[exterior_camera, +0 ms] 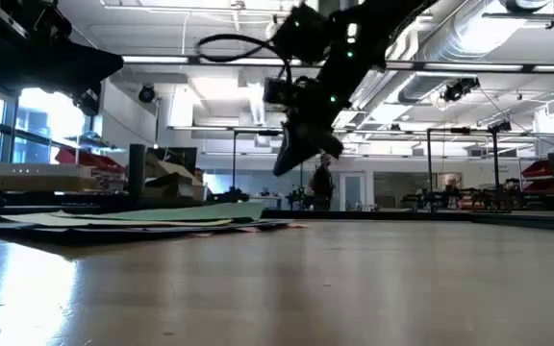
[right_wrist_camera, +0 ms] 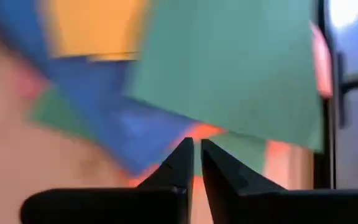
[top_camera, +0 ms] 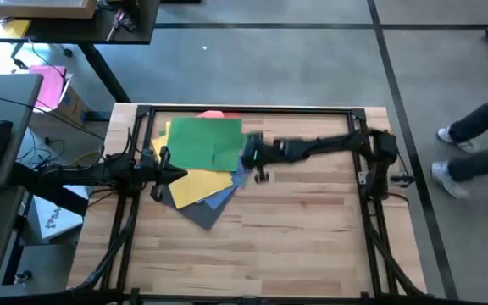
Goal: Organize paper
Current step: Put the green paper to the bottom right
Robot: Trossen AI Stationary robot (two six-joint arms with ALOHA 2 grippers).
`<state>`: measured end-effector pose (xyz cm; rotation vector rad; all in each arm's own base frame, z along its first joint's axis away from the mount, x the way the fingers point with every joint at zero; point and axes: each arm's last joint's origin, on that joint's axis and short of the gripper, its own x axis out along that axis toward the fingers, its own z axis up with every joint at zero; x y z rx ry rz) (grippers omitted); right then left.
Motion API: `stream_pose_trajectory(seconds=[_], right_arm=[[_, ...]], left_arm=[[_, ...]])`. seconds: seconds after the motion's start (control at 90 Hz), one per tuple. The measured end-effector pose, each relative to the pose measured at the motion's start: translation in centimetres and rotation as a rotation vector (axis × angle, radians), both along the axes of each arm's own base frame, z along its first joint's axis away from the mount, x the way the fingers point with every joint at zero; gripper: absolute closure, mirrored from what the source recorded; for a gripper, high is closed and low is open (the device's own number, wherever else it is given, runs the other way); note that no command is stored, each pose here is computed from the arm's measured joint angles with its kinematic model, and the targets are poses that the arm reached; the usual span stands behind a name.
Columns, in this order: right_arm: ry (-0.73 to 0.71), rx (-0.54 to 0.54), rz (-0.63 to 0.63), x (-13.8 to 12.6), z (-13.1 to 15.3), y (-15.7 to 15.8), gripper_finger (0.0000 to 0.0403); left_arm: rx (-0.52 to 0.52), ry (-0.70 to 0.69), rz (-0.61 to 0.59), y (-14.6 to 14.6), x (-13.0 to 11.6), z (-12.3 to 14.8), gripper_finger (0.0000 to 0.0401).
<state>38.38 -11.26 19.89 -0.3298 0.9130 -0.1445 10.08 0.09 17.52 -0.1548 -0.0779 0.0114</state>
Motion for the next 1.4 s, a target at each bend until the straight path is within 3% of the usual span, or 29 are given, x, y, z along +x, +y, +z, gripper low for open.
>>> stream_pose_trajectory(seconds=[0.111, 0.211, 0.378, 0.5, 0.744, 0.956, 1.089, 1.233, 1.4], right_arm=[[-0.169, 0.278, -0.192, -2.1, 0.1, -7.1, 0.0322], [-0.260, 0.482, -0.327, -3.6, -1.2, -11.1, 0.0272], [-0.329, 0.667, -0.364, -3.9, -3.6, -13.6, 0.0199], [-0.318, 0.729, -0.408, -3.0, -4.7, -14.9, 0.0176], [-0.224, 0.778, -0.449, 0.2, -4.9, -18.2, 0.0180], [-0.138, 0.955, -0.395, 2.0, -6.3, -20.1, 0.0181], [-0.153, 0.935, -0.350, 3.0, -5.7, -20.5, 0.0190], [-0.164, 0.911, -0.306, 3.5, -4.9, -20.4, 0.0232], [-0.147, 0.908, -0.280, 3.4, -5.2, -20.2, 0.0325]], left_arm=[[0.000, 0.007, 0.001, 0.0, 0.0, -0.1, 0.0401], [0.000, 0.004, 0.010, 0.0, 0.0, 0.0, 0.0401], [-0.005, 0.004, 0.066, 0.2, 0.0, 0.0, 0.0401], [-0.009, 0.000, 0.121, 0.4, 0.0, 0.0, 0.0401], [-0.016, 0.000, 0.181, 0.5, 0.0, 0.0, 0.0401], [-0.067, -0.005, 0.177, 0.5, 0.0, 0.0, 0.0401], [-0.093, -0.007, 0.175, 0.5, 0.0, 0.0, 0.0401], [-0.094, -0.005, 0.172, 0.5, 0.0, 0.0, 0.0401], [-0.101, -0.006, 0.174, 0.5, 0.0, 0.0, 0.0401]])
